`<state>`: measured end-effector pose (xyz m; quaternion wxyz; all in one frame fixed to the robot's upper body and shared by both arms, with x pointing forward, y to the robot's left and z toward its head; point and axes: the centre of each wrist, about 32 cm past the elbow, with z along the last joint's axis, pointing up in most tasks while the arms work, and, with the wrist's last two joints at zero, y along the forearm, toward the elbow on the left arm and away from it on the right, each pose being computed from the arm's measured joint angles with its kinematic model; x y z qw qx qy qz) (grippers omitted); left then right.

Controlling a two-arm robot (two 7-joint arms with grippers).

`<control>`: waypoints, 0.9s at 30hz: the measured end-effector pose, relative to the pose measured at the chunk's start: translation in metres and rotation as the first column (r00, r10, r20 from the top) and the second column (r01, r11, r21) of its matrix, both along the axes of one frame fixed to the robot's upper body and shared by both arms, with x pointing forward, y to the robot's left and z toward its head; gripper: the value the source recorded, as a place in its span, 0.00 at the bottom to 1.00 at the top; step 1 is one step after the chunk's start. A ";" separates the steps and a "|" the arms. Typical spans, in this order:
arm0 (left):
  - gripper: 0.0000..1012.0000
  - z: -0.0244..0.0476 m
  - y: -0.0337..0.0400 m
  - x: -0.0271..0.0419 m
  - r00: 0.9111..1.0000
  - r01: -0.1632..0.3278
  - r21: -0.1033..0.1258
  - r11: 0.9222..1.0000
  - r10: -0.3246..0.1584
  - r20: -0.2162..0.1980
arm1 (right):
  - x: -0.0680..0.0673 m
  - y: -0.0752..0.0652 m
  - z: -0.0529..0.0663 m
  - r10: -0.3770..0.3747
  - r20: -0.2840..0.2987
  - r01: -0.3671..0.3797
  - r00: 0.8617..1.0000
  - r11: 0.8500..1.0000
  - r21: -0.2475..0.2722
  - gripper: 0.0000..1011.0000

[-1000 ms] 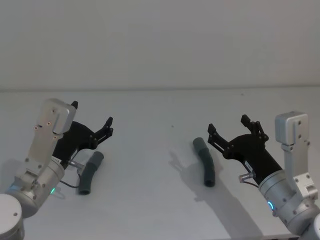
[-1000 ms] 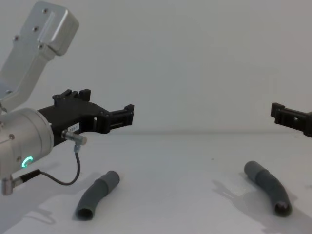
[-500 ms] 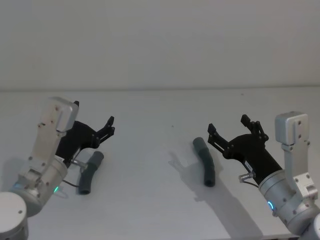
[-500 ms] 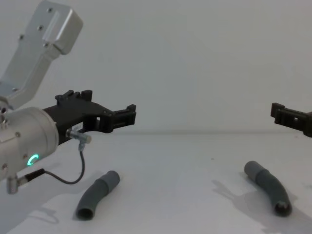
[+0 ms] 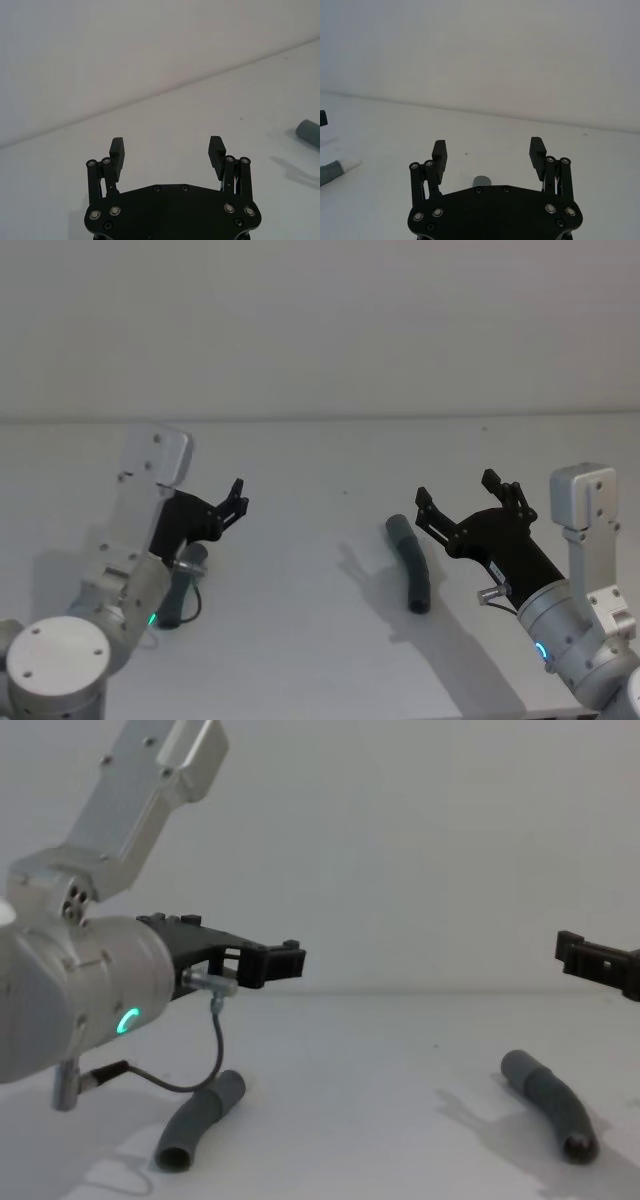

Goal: Use both hands to pick up one end of the pipe from the table, align the ends, and insert them.

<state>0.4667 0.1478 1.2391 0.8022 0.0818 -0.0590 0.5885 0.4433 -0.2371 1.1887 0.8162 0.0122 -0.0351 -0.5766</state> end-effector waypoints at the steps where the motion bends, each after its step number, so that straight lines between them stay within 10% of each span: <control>1: 0.99 0.0019 -0.0019 -0.0019 1.000 -0.007 0.003 1.000 0.007 -0.008 | 0.000 0.000 0.000 0.000 0.000 0.000 1.000 1.000 0.000 0.99; 11: 0.99 0.0220 -0.0113 -0.0242 0.993 -0.077 0.034 0.996 0.080 -0.083 | 0.000 0.000 0.000 0.000 0.000 0.000 1.000 1.000 0.000 0.99; 27: 0.99 0.0298 0.0120 -0.0338 0.986 -0.061 0.045 0.997 0.067 -0.156 | 0.000 0.000 0.000 0.000 0.000 0.000 1.000 1.000 0.000 0.99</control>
